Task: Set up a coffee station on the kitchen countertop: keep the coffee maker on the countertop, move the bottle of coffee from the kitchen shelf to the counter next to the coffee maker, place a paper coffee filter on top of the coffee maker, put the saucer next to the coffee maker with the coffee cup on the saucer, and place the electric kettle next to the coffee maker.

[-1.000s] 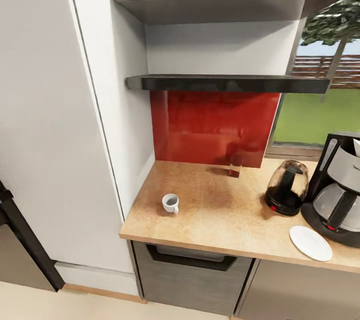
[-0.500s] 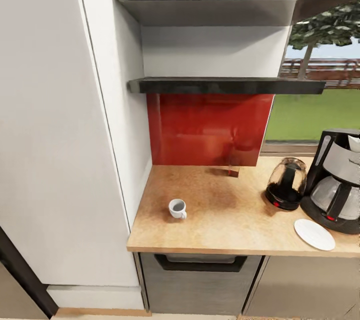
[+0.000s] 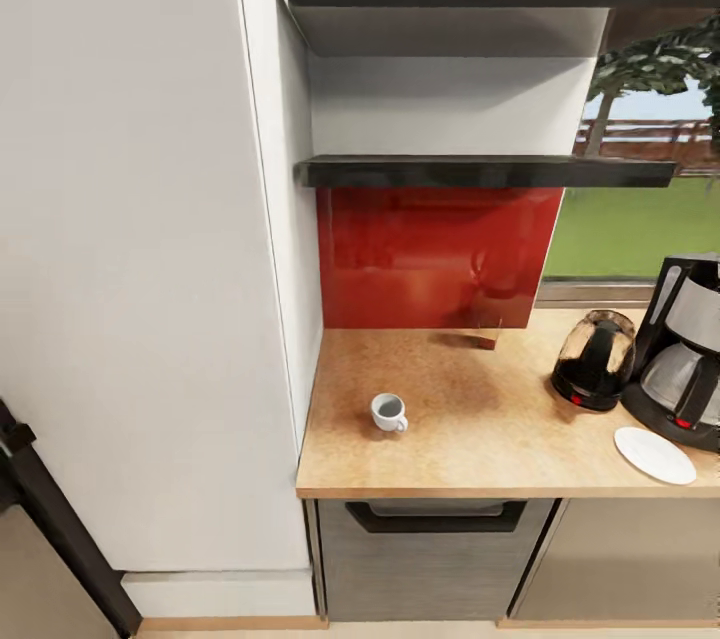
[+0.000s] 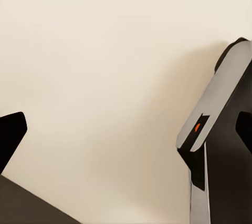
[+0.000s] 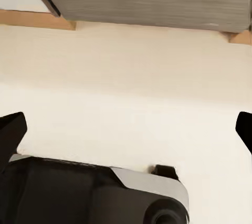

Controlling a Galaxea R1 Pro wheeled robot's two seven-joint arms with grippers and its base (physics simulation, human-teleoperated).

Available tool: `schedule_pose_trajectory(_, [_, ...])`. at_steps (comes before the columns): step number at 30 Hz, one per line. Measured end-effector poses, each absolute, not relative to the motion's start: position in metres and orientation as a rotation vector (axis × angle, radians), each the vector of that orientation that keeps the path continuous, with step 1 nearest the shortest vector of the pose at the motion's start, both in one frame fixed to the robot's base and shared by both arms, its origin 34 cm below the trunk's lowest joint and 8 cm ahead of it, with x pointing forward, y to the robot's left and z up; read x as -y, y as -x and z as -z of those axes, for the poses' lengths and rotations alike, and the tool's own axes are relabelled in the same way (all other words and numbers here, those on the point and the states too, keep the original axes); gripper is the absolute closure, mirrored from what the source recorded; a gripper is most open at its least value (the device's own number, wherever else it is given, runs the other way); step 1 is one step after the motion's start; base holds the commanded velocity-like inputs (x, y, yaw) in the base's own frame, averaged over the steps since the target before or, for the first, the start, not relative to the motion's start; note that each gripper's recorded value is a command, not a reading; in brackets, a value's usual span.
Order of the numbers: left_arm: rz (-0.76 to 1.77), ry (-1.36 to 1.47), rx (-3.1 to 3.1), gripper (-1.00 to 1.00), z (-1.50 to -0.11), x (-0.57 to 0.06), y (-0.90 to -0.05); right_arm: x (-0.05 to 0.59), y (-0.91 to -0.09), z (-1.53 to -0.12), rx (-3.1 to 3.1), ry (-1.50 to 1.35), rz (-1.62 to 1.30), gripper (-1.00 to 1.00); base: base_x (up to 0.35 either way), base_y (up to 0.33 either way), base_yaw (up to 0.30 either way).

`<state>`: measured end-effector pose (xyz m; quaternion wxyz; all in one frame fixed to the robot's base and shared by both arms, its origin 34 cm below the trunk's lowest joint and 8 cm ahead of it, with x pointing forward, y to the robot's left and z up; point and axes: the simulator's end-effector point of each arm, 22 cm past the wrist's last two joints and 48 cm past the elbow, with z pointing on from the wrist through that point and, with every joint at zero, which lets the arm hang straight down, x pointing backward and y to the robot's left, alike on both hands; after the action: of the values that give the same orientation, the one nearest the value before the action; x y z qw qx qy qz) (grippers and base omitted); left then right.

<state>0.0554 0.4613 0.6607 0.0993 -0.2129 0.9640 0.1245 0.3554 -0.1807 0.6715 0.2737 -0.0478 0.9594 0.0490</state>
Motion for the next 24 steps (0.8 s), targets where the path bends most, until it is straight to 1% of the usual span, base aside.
schedule_pose_trajectory(3, [-0.369, 0.629, -2.848, -1.00, -0.661, -0.462, -0.056, 0.170, -0.402, -0.702, -2.443, 0.115, -0.155, -1.00, -0.134, 0.015, 0.000])
schedule_pose_trajectory(7, [-0.367, 0.632, -2.846, -1.00, -0.661, -0.461, -0.057, 0.138, -0.465, -0.759, -2.241, 0.077, -0.217, -1.00, -0.024, 0.003, 0.000])
schedule_pose_trajectory(9, [-0.364, 0.634, -2.846, -1.00, -0.660, -0.459, -0.057, 0.110, -0.511, -0.818, -2.080, 0.041, -0.271, -1.00, -0.002, 0.000, 0.000])
schedule_pose_trajectory(14, [-0.363, 0.634, -2.847, -1.00, -0.660, -0.458, -0.056, 0.096, -0.545, -0.874, -1.947, 0.004, -0.308, -1.00, 0.000, 0.000, 0.000])
schedule_pose_trajectory(20, [-0.357, 0.637, -2.848, -1.00, -0.659, -0.455, -0.056, 0.098, -0.584, -0.956, -1.760, -0.021, -0.320, -1.00, 0.000, 0.000, 0.000])
schedule_pose_trajectory(24, [-0.355, 0.637, -2.849, -1.00, -0.659, -0.454, -0.056, 0.105, -0.596, -0.992, -1.682, -0.047, -0.310, -1.00, -0.001, 0.000, 0.000])
